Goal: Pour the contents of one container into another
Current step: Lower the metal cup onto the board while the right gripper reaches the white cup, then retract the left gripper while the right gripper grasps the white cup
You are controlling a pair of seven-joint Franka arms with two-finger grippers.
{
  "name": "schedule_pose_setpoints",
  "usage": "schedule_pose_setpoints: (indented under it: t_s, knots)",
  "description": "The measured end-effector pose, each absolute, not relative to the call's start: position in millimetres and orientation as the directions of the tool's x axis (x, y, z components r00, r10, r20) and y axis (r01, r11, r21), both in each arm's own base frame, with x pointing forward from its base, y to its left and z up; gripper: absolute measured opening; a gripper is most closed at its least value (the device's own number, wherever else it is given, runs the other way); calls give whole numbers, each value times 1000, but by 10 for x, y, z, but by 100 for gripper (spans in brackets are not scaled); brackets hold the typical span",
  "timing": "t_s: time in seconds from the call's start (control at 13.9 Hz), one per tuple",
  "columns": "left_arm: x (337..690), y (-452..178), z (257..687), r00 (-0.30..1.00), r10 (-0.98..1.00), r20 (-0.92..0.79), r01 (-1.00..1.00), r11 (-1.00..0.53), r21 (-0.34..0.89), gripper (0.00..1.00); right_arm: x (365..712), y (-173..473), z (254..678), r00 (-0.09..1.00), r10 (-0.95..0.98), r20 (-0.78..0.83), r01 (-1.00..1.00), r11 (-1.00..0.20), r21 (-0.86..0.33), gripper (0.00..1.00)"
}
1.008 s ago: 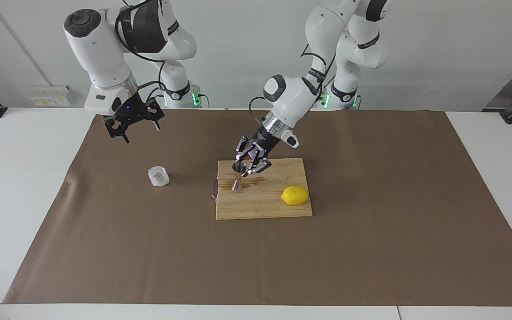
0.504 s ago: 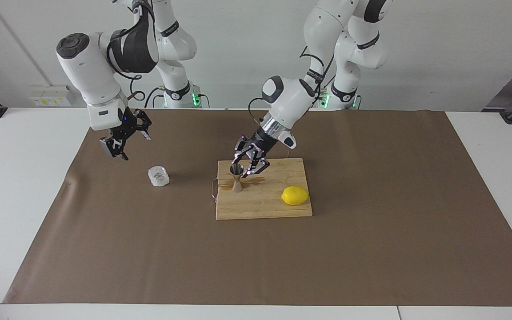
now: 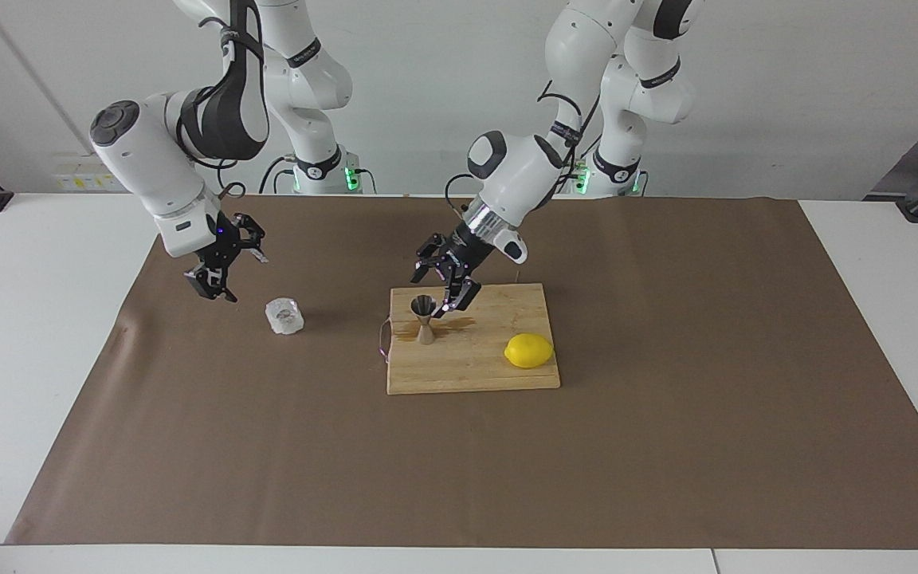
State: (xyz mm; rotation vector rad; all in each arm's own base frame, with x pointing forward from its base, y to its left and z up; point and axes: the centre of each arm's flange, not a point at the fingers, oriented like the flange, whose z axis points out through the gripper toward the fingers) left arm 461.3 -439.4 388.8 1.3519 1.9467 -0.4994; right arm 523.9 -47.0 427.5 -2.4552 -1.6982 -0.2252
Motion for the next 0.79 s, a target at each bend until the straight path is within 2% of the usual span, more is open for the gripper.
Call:
schedule_pose_setpoints:
  t_s: [0.29, 0.5, 0.79]
  knots:
    - [4782, -4204, 4323, -55, 723, -689, 958, 233, 169, 100, 5152, -684, 3856, 239, 928, 286, 970, -241, -27, 100]
    - [4899, -4005, 4545, 107, 817, -567, 962, 59, 267, 100, 5140, -782, 3631, 191, 919, 344, 981, -195, -24, 100]
    - [5132, -3724, 4696, 203, 876, -438, 946, -60, 318, 100, 5110, -874, 3337, 158, 897, 413, 987, -159, -31, 100]
